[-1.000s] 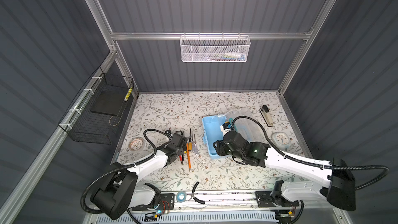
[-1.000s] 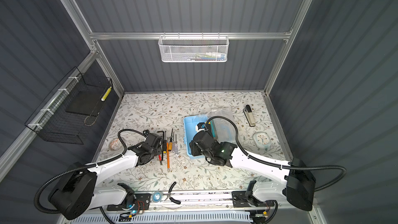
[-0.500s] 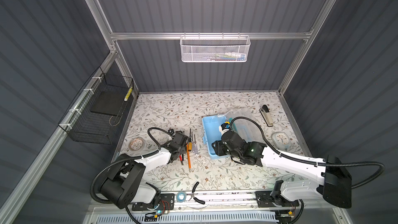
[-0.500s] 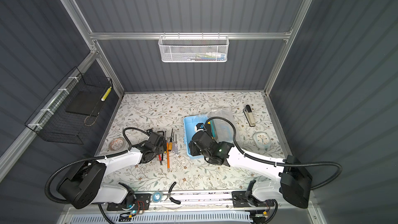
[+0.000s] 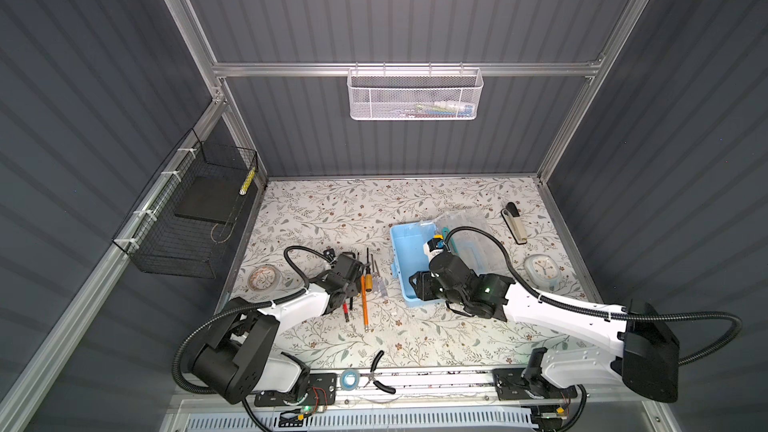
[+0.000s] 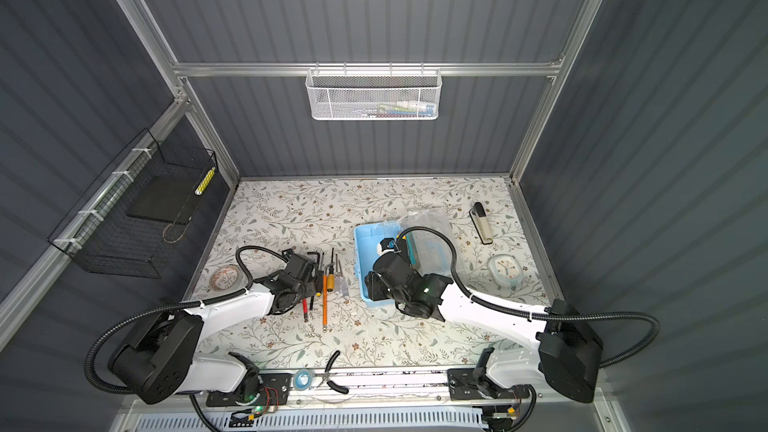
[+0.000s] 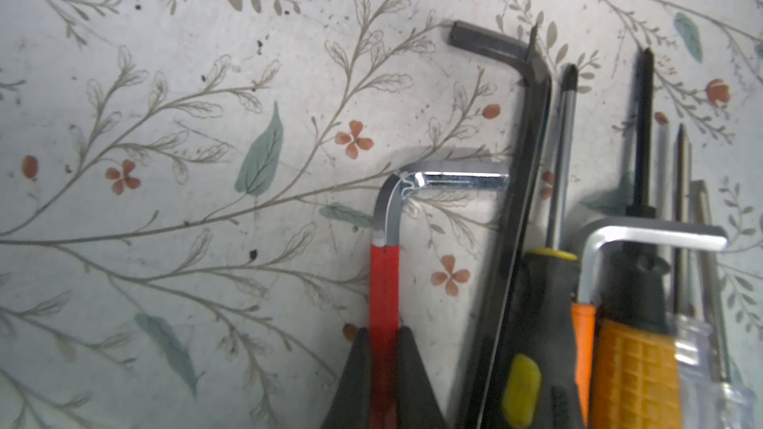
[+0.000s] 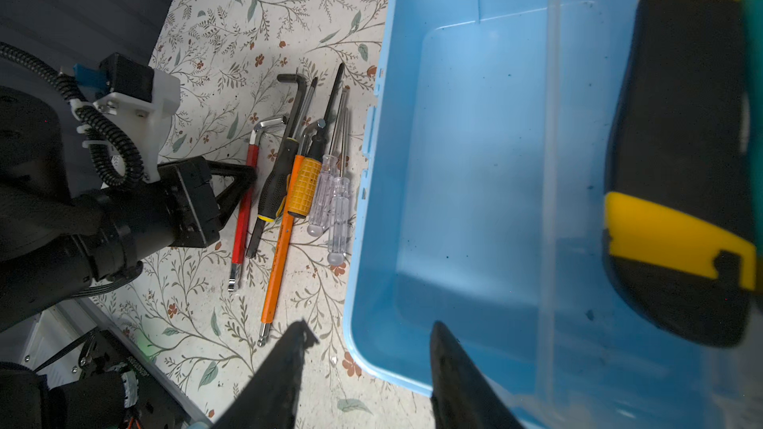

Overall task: Pack the tool kit
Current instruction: 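Lift the red-handled hex key with the left gripper and carry it over the box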

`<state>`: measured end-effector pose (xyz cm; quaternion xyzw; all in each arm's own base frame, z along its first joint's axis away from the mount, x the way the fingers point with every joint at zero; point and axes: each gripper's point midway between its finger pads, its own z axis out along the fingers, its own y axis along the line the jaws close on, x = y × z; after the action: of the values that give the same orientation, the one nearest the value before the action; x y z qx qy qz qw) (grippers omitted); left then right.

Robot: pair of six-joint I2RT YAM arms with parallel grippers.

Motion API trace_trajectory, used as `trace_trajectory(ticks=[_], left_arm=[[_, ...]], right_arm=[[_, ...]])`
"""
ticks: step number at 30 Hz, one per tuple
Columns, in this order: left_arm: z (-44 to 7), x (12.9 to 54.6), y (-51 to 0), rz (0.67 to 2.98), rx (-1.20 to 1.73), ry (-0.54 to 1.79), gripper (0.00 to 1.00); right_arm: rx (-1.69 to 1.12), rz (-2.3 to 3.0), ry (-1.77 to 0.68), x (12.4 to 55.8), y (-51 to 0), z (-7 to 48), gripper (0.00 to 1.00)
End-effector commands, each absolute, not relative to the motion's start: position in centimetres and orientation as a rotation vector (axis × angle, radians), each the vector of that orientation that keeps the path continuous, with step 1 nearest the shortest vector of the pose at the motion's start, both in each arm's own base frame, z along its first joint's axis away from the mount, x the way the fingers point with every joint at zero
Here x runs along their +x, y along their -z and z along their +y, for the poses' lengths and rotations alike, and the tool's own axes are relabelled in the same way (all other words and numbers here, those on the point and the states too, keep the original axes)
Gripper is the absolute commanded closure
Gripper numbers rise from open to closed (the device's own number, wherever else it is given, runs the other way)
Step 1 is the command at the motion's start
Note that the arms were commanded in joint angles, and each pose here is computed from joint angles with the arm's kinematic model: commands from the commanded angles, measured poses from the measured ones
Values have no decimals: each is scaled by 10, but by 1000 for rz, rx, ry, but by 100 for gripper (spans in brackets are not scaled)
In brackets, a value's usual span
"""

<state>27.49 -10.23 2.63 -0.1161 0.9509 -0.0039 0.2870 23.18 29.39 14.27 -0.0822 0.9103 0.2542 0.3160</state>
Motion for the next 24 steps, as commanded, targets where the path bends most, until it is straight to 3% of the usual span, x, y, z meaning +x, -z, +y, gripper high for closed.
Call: trace_trajectory(ticks=[1,9,14,19,24], left_arm=[[-104,278,-57,2502,-311,46,100],[-146,291,-156,2309,-403,452,100],[-218,303,-197,2209,-289,612,100],[-286,322,-197,2226,-203,716,100],[-316,337,-175,2255,-216,680,100]], right_arm=[[-210,2399,-695,232,-142,292,50],[-125,2307,-771,236,-173,275,51],[-47,2228,-744,244,-199,242,51],[15,2211,-704,247,-204,213,50],[64,2203,-687,243,-203,193,50]])
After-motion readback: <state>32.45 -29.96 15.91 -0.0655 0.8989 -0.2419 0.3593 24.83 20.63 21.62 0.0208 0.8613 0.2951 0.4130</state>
